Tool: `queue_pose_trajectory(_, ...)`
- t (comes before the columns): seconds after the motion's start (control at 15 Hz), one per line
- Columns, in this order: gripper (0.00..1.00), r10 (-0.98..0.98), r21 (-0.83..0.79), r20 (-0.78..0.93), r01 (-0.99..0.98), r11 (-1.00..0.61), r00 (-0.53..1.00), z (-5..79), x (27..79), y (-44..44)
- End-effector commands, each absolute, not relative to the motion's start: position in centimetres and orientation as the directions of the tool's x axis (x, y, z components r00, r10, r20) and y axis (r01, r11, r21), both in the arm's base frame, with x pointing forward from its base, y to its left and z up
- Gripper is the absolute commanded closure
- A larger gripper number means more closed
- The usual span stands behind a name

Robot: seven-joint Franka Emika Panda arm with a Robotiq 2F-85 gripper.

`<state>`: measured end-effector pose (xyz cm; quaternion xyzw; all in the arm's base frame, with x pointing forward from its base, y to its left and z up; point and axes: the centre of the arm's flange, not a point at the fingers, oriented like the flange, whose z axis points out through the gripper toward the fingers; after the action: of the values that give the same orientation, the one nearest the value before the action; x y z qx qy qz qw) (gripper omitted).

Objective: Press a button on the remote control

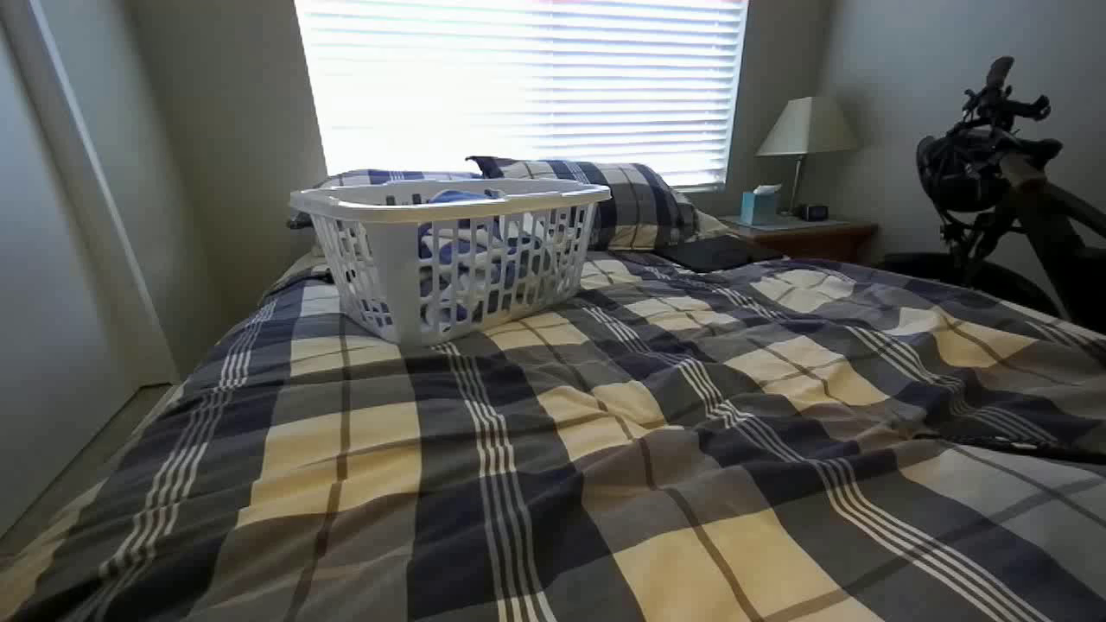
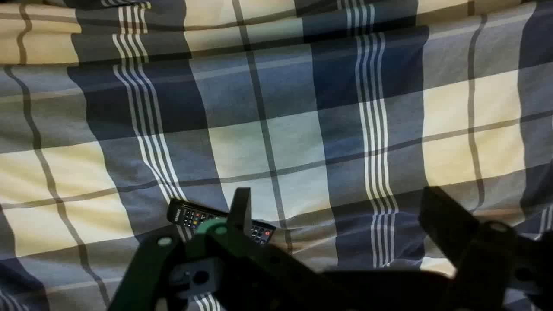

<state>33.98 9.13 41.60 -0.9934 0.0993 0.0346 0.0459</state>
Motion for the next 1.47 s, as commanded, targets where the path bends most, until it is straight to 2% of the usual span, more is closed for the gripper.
queue_pose_trajectory(0.0,0.00,-0.194,-0.084,-0.078,-0.200,-0.976,0.978,41.6,34.0,9.1)
queue_pose_trajectory(0.4,0.00,-0.187,-0.079,-0.060,-0.191,-0.978,0.981,41.4,34.2,8.5)
queue_pose_trajectory(0.87,0.00,0.009,-0.252,0.091,0.032,-0.967,0.996,38.4,36.9,4.3)
queue_pose_trajectory(0.93,0.25,0.021,-0.266,0.098,0.046,-0.963,0.995,37.5,37.3,3.5)
queue_pose_trajectory(1.0,0.26,0.024,-0.295,0.089,0.049,-0.954,0.996,36.4,37.9,2.9)
queue_pose_trajectory(1.07,0.32,0.036,-0.314,0.088,0.062,-0.948,0.995,35.5,38.3,2.3)
queue_pose_trajectory(1.4,0.69,0.061,-0.436,0.039,0.072,-0.897,0.997,30.7,40.8,0.3)
